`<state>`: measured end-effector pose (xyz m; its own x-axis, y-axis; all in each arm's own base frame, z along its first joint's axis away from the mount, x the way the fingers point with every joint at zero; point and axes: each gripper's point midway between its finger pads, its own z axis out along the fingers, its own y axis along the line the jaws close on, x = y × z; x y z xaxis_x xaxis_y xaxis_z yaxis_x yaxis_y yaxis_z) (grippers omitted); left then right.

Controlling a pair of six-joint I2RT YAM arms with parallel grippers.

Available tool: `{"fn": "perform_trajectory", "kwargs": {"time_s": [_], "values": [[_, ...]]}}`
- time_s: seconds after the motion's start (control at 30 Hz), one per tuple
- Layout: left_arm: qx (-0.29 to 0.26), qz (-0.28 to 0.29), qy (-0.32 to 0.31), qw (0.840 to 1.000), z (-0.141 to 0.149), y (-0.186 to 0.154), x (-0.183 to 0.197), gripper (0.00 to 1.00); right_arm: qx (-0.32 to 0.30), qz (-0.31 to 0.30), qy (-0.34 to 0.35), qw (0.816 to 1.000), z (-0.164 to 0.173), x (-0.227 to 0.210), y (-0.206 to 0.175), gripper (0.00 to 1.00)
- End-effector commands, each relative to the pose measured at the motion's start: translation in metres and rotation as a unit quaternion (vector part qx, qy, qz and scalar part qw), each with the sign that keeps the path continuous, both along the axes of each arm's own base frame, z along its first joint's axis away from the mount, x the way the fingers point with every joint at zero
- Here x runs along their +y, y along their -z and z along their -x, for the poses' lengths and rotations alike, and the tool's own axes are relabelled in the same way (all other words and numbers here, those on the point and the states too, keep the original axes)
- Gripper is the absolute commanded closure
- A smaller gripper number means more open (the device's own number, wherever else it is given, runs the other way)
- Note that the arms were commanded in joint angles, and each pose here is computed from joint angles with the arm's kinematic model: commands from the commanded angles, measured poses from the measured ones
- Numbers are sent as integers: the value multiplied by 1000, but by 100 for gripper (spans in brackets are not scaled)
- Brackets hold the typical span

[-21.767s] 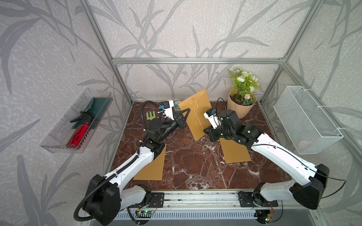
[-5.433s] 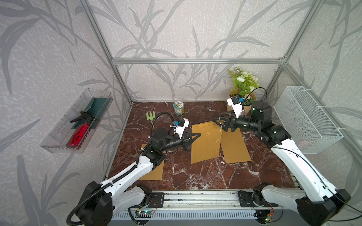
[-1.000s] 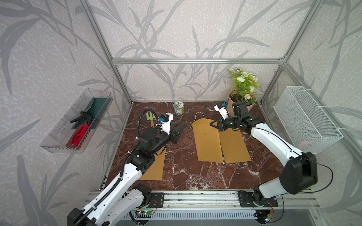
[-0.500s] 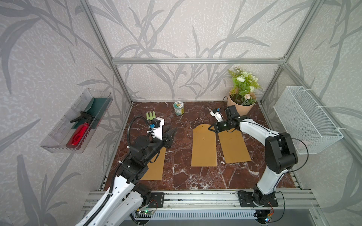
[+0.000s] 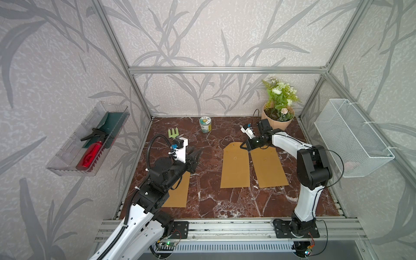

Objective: Open the file bag
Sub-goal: Place the file bag at the center of the board.

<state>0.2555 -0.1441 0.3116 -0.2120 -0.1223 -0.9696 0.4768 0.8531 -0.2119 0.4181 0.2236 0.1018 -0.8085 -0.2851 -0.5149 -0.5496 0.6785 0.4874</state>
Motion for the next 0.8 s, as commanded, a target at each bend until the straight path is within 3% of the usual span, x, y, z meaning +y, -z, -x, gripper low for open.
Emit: {"fn": "perform_trajectory", "kwargs": {"time_s": [0.0,0.3,0.77], "values": [[-8,-8,-8,1000,-1,-2,4,60,0,16,-9,1000,-5,-12,3,95],[-9,-5,-9,1000,-2,-4,4,60,17,7,-18,1000,-8,-11,15,84],[-10,-4,-17,1000,-2,-6,7,60,9,24,12,1000,-19,-20,13,45]]}}
